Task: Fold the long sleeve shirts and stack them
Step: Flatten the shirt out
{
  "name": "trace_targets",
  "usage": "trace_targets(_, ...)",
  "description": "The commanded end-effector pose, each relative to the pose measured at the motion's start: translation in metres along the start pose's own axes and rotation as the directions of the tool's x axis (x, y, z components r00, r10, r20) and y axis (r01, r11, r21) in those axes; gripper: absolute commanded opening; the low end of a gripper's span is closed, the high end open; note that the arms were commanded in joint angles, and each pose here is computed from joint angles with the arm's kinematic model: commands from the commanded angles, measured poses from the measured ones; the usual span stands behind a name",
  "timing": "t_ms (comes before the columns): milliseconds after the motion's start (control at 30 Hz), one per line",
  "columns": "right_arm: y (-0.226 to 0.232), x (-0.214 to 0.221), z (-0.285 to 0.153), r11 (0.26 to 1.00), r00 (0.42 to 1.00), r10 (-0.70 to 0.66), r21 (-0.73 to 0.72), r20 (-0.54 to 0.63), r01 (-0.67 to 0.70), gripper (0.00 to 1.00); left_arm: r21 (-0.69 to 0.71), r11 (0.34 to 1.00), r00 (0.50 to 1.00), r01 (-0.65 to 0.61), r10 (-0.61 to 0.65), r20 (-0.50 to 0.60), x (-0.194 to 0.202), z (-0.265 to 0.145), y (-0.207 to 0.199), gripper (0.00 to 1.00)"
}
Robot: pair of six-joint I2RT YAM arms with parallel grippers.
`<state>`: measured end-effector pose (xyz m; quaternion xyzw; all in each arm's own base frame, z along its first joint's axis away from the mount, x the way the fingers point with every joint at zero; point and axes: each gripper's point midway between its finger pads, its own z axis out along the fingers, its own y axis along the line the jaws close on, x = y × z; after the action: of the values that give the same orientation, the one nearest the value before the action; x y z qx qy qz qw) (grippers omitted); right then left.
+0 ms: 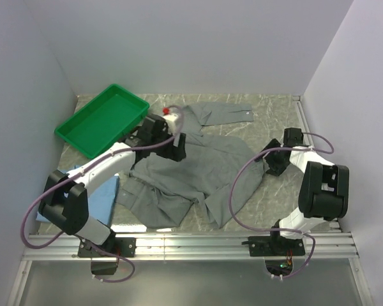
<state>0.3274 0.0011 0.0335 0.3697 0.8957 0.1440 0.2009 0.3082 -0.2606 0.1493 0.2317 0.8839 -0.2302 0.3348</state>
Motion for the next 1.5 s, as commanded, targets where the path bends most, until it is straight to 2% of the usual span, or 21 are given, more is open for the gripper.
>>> trace_targets(0, 0.017, -0.003, 0.008, 0.997, 0.999, -0.021, -0.078, -0.029, 0.018, 0.78, -0.136, 0.967, 0.975, 0.218, -0.209, 0.074, -0.004, 0.008, 0.047, 0.88)
trace_targets(133, 0.022, 0.006, 0.018, 0.993, 0.996, -0.017, -0.114, -0.087, 0.007, 0.78, -0.249, 0.891, 0.925, 0.38, -0.368, 0.092, 0.019, 0.017, 0.105, 0.84)
trace_targets(233, 0.025, 0.007, 0.023, 0.991, 0.995, -0.029, -0.135, -0.097, 0.015, 0.75, -0.315, 0.852, 0.907, 0.417, -0.413, 0.082, 0.039, 0.026, 0.131, 0.83)
trace_targets(333, 0.033, 0.002, 0.025, 0.987, 0.994, -0.051, -0.157, -0.091, 0.036, 0.58, -0.347, 0.833, 0.895, 0.43, -0.444, 0.043, 0.052, 0.034, 0.142, 0.83)
trace_targets(367, 0.035, 0.0, 0.025, 0.986, 0.994, -0.06, -0.161, -0.086, 0.045, 0.44, -0.359, 0.827, 0.892, 0.433, -0.451, 0.037, 0.056, 0.036, 0.145, 0.83)
trace_targets(433, 0.039, -0.01, 0.024, 0.983, 0.994, -0.092, -0.164, -0.052, 0.083, 0.3, -0.372, 0.823, 0.887, 0.429, -0.461, 0.003, 0.066, 0.045, 0.148, 0.82)
trace_targets(467, 0.047, -0.02, 0.021, 0.979, 0.994, -0.109, -0.176, -0.021, 0.104, 0.16, -0.393, 0.814, 0.883, 0.428, -0.469, -0.008, 0.07, 0.046, 0.151, 0.82)
trace_targets(500, 0.051, -0.029, 0.016, 0.978, 0.992, -0.123, -0.17, 0.015, 0.124, 0.09, -0.406, 0.808, 0.879, 0.427, -0.476, -0.022, 0.075, 0.049, 0.153, 0.82)
trace_targets(567, 0.068, -0.048, 0.001, 0.965, 0.98, -0.179, -0.177, 0.085, 0.191, 0.0, -0.433, 0.797, 0.869, 0.422, -0.491, -0.058, 0.087, 0.055, 0.158, 0.81)
trace_targets(700, 0.115, -0.059, -0.058, 0.911, 0.898, -0.343, -0.135, 0.274, 0.389, 0.0, -0.439, 0.792, 0.863, 0.424, -0.501, -0.071, 0.091, 0.055, 0.157, 0.8)
trace_targets(733, 0.114, -0.066, -0.069, 0.903, 0.864, -0.381, -0.068, 0.329, 0.424, 0.0, -0.438, 0.792, 0.864, 0.426, -0.5, -0.065, 0.089, 0.053, 0.157, 0.79)
trace_targets(767, 0.139, -0.041, -0.082, 0.856, 0.82, -0.453, -0.085, 0.35, 0.51, 0.0, -0.459, 0.783, 0.867, 0.42, -0.495, -0.053, 0.088, 0.052, 0.161, 0.79)
trace_targets(900, 0.141, 0.017, -0.086, 0.754, 0.721, -0.624, -0.012, 0.302, 0.657, 0.03, -0.468, 0.777, 0.862, 0.42, -0.504, -0.063, 0.09, 0.053, 0.162, 0.79)
trace_targets(967, 0.125, 0.047, -0.073, 0.69, 0.671, -0.711, 0.021, 0.211, 0.724, 0.15, -0.466, 0.778, 0.859, 0.421, -0.507, -0.072, 0.092, 0.053, 0.16, 0.79)
trace_targets(1067, 0.108, 0.096, -0.059, 0.547, 0.544, -0.837, 0.057, 0.06, 0.835, 0.36, -0.454, 0.783, 0.859, 0.426, -0.507, -0.068, 0.089, 0.053, 0.158, 0.79)
trace_targets(1133, 0.109, 0.117, -0.059, 0.482, 0.481, -0.876, 0.035, 0.021, 0.876, 0.5, -0.448, 0.786, 0.862, 0.427, -0.504, -0.062, 0.086, 0.052, 0.158, 0.79)
trace_targets(1200, 0.112, 0.125, -0.064, 0.471, 0.471, -0.882, 0.006, 0.012, 0.882, 0.58, -0.447, 0.786, 0.862, 0.427, -0.503, -0.06, 0.086, 0.051, 0.157, 0.79)
trace_targets(1233, 0.12, 0.124, -0.071, 0.471, 0.471, -0.882, -0.013, 0.033, 0.882, 0.67, -0.448, 0.786, 0.863, 0.427, -0.502, -0.059, 0.085, 0.051, 0.157, 0.79)
trace_targets(1333, 0.145, 0.117, -0.094, 0.477, 0.483, -0.869, -0.074, 0.112, 0.876, 0.76, -0.444, 0.787, 0.865, 0.428, -0.499, -0.051, 0.082, 0.05, 0.157, 0.8)
trace_targets(1400, 0.153, 0.103, -0.104, 0.519, 0.523, -0.84, -0.067, 0.148, 0.852, 0.76, -0.443, 0.787, 0.865, 0.43, -0.5, -0.049, 0.082, 0.05, 0.157, 0.8)
trace_targets(1467, 0.158, 0.08, -0.108, 0.605, 0.606, -0.777, -0.065, 0.17, 0.794, 0.76, -0.443, 0.788, 0.866, 0.428, -0.498, -0.048, 0.081, 0.049, 0.157, 0.8)
